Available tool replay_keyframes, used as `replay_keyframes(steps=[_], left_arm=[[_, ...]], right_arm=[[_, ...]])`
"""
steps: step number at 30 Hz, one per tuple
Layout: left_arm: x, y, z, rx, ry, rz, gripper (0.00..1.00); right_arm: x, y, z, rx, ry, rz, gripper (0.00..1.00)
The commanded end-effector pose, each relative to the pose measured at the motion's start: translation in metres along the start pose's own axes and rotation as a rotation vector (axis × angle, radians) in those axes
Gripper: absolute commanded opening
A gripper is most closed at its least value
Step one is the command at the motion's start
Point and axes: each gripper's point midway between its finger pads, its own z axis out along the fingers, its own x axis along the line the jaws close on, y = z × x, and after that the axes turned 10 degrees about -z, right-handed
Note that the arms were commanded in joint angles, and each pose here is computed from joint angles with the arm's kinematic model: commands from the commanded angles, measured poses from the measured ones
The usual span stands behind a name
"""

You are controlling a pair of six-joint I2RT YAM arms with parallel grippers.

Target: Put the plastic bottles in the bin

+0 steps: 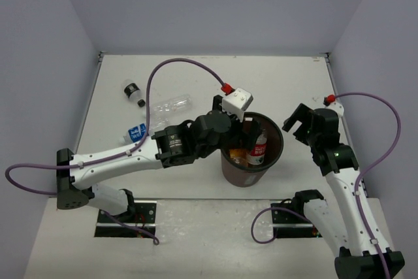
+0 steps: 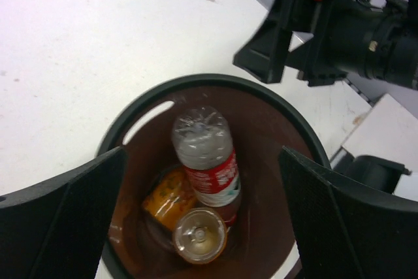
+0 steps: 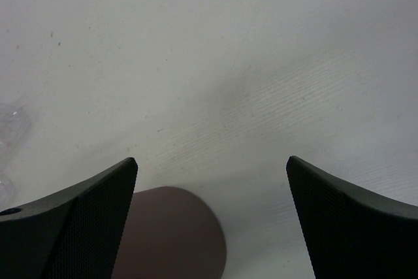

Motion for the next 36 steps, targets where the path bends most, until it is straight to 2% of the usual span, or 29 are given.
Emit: replay_keyframes(steps=[1, 4, 7, 8, 10, 11, 13, 15, 18, 20, 21, 26, 36], left_arm=[[0.031, 0.067, -0.035, -0.198, 0.196, -0.164, 1.00], [0.075, 0.093, -0.062, -0.315, 0.345, -0.287, 1.00], [0.125, 0.096, -0.073, -0.318, 0.383, -0.395, 1.00], [0.142, 0.106, -0.081, -0.354, 0.421, -0.418, 1.00], [0.192, 0.087, -0.098, -0.375, 0.590, -0.491, 1.00], [0.203, 0.088, -0.103, -0.389, 0.620, -0.505, 1.00], [0.251, 0.060, -0.120, -0.364, 0.793, -0.587, 1.00], [0.267, 0.036, -0.119, -0.308, 0.816, -0.629, 1.00], [0.312, 0.008, -0.126, -0.268, 0.904, -0.725, 1.00], [0.337, -0.033, -0.120, -0.167, 0.936, -0.810, 1.00], [0.350, -0.043, -0.122, -0.154, 0.964, -0.848, 1.00], [0.383, -0.092, -0.123, -0.103, 1.077, -1.051, 1.00], [0.414, -0.136, -0.139, -0.268, 1.289, -1.261, 1.00]], right_arm=[[-0.003, 0.008, -0.002, -0.034, -0.018, 0.015, 0.99], [-0.006, 0.012, -0.003, -0.048, -0.040, 0.014, 0.99], [-0.004, 0.015, -0.003, -0.052, -0.032, 0.018, 0.99], [-0.004, 0.014, -0.003, -0.050, -0.032, 0.019, 0.99], [-0.006, 0.014, -0.001, -0.047, -0.047, 0.018, 0.99], [-0.007, 0.014, -0.001, -0.048, -0.050, 0.017, 0.99], [-0.008, 0.013, 0.000, -0.045, -0.059, 0.013, 0.99], [-0.009, 0.013, 0.001, -0.044, -0.061, 0.014, 0.99], [-0.008, 0.014, -0.001, -0.049, -0.059, 0.015, 0.99], [-0.008, 0.015, -0.002, -0.054, -0.054, 0.014, 0.99], [-0.008, 0.015, -0.002, -0.056, -0.054, 0.014, 0.99], [-0.007, 0.013, -0.001, -0.055, -0.046, 0.009, 0.99], [-0.005, 0.009, 0.003, -0.036, -0.033, -0.002, 0.99]])
